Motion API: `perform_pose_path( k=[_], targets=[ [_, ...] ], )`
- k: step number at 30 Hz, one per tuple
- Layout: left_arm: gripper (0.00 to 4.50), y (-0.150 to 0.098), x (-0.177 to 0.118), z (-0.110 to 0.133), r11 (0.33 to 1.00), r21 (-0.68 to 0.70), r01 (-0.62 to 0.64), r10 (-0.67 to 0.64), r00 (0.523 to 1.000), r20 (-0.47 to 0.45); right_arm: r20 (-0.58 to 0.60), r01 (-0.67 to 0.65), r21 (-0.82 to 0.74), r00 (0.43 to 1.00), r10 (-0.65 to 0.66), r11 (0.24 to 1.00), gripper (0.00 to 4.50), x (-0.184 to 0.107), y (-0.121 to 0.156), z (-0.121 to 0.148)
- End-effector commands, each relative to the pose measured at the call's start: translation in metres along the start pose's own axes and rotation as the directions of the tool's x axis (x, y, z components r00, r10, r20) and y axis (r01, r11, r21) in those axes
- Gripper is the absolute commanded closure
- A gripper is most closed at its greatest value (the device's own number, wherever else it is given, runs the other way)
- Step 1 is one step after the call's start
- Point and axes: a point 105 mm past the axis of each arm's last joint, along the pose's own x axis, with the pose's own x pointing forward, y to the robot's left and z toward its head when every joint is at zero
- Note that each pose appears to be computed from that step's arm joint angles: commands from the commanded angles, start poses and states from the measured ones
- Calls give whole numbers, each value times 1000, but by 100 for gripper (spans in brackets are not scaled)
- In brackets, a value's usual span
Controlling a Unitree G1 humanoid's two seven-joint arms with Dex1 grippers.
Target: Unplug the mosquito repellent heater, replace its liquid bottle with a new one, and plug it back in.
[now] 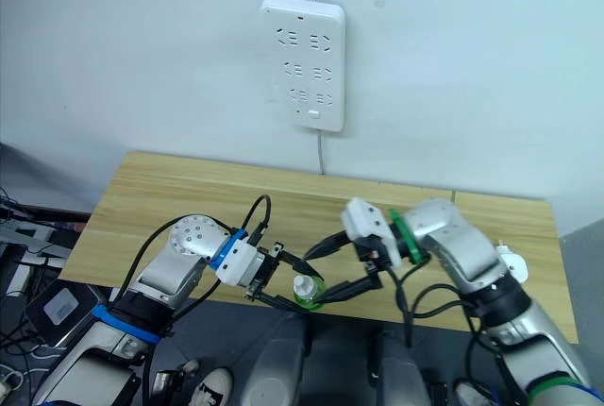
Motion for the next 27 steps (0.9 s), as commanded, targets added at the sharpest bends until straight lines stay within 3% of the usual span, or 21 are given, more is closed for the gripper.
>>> perform_pose_path(
  k=[1, 6, 10, 14, 19, 27],
  targets=[
    [230, 5, -6, 1, 997, -23, -73, 73, 997, 18, -22, 54, -25, 998, -55, 998, 4, -20, 10, 1],
    [230, 16, -14, -7, 969, -109, -221, 224, 975, 7, -63, 240, -7, 969, -240, 971, 4, -35, 8, -10],
    [230, 29, -18, -11, 912, -164, -376, 380, 925, -7, -42, 458, -23, 888, -459, 889, 4, -31, -4, -9],
    [230, 42, -20, -12, 855, -194, -481, 488, 873, -13, 18, 576, -8, 818, -576, 818, 4, -19, -14, -2],
    [230, 45, -17, -10, 853, -183, -489, 494, 869, -23, 77, 659, -3, 750, -657, 752, 4, -1, -33, 10],
    [230, 51, -10, -5, 871, -166, -462, 467, 884, -9, 113, 683, -1, 726, -678, 730, 4, 14, -55, 21]
  ],
)
